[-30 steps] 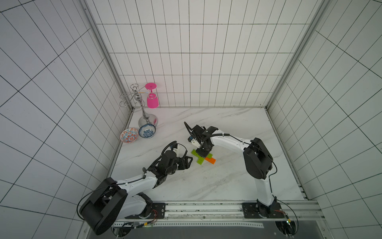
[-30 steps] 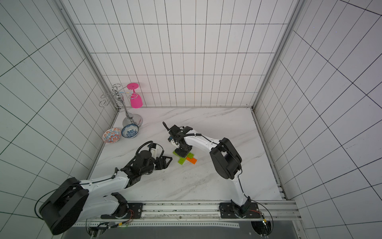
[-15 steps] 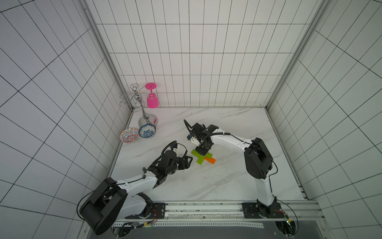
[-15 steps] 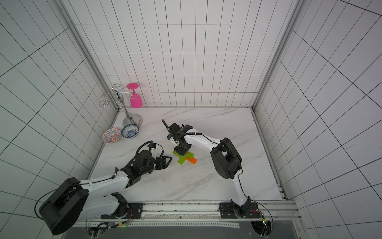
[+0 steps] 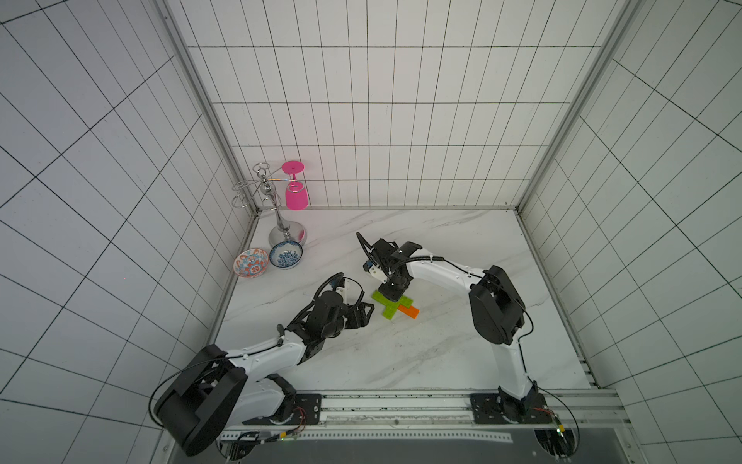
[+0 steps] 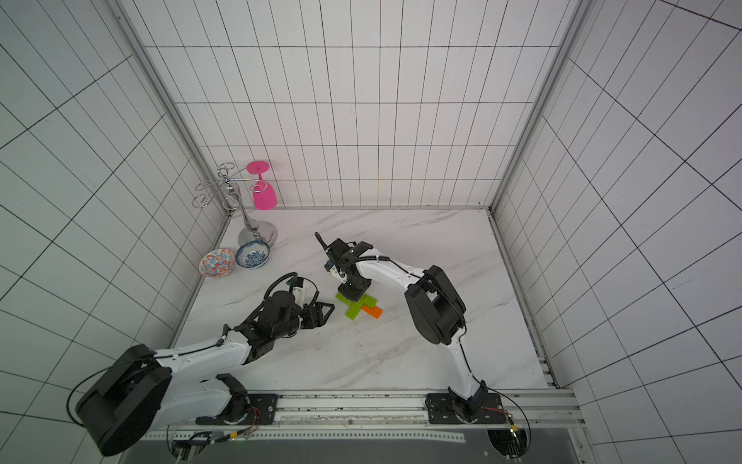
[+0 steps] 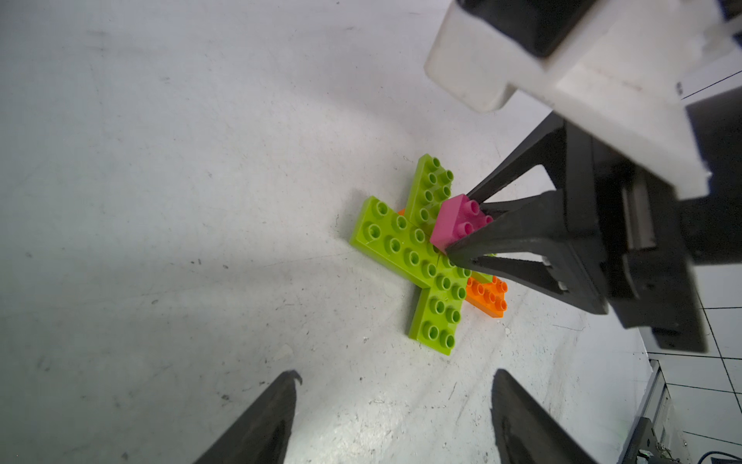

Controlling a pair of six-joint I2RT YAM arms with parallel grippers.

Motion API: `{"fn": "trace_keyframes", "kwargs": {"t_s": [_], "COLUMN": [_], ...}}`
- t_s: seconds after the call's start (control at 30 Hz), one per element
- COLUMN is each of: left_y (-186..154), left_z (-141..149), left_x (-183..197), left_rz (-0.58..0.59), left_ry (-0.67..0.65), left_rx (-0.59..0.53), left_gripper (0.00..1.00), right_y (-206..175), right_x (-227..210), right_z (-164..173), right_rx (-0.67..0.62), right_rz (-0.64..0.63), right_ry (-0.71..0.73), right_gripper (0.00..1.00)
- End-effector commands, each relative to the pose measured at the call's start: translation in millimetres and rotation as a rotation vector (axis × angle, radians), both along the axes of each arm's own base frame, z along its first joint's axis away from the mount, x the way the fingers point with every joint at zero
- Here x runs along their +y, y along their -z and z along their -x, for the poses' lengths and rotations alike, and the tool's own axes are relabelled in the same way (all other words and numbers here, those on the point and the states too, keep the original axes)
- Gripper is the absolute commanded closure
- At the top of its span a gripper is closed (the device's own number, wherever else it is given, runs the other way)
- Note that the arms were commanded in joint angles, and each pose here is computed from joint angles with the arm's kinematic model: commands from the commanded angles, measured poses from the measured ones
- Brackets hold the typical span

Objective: Assemble a small pinwheel with lego
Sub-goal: Assemble the lego brick with the lego brick.

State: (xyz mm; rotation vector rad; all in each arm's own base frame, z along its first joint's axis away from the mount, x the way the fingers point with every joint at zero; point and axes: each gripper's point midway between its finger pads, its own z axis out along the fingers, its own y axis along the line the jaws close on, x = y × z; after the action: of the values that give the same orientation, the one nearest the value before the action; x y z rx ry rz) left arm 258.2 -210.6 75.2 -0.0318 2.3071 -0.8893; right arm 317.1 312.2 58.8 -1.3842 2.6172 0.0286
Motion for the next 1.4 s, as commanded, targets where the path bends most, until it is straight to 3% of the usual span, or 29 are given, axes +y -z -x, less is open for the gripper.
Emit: {"fn": "trace_keyframes", "kwargs": {"t_s": [0.0, 0.77, 1.07, 1.37], "left_y": [-5.4, -5.4, -6.2, -7.1], "left_z": [-5.4, -5.2, -5.0, -8.0], "left_x": [-0.1, -0.1, -1.3, 1.6], "left_rz": [-0.002, -0.002, -0.001, 0.0], "left_ry": [-0.012, -0.009, -0.003, -0.01], "left_rx": [-0.023, -0.022, -0.023, -0.023], "left_gripper": [0.22, 0.23, 0.23, 0.23], "right_y": [2.4, 47.8, 64.8, 97.5], "right_x": [-3.3, -20.3, -19.1, -40.3], "right_z": [-4.6, 7.4, 25.3, 39.1], "right_rx": [0.011, 0.083, 0.207, 0.241], "right_rz": [0.022, 0.106, 0.056, 0.187], "right_ry": [0.003, 0.018, 0.036, 0.059], "right_gripper": [1.0, 1.0, 1.0, 1.0]}}
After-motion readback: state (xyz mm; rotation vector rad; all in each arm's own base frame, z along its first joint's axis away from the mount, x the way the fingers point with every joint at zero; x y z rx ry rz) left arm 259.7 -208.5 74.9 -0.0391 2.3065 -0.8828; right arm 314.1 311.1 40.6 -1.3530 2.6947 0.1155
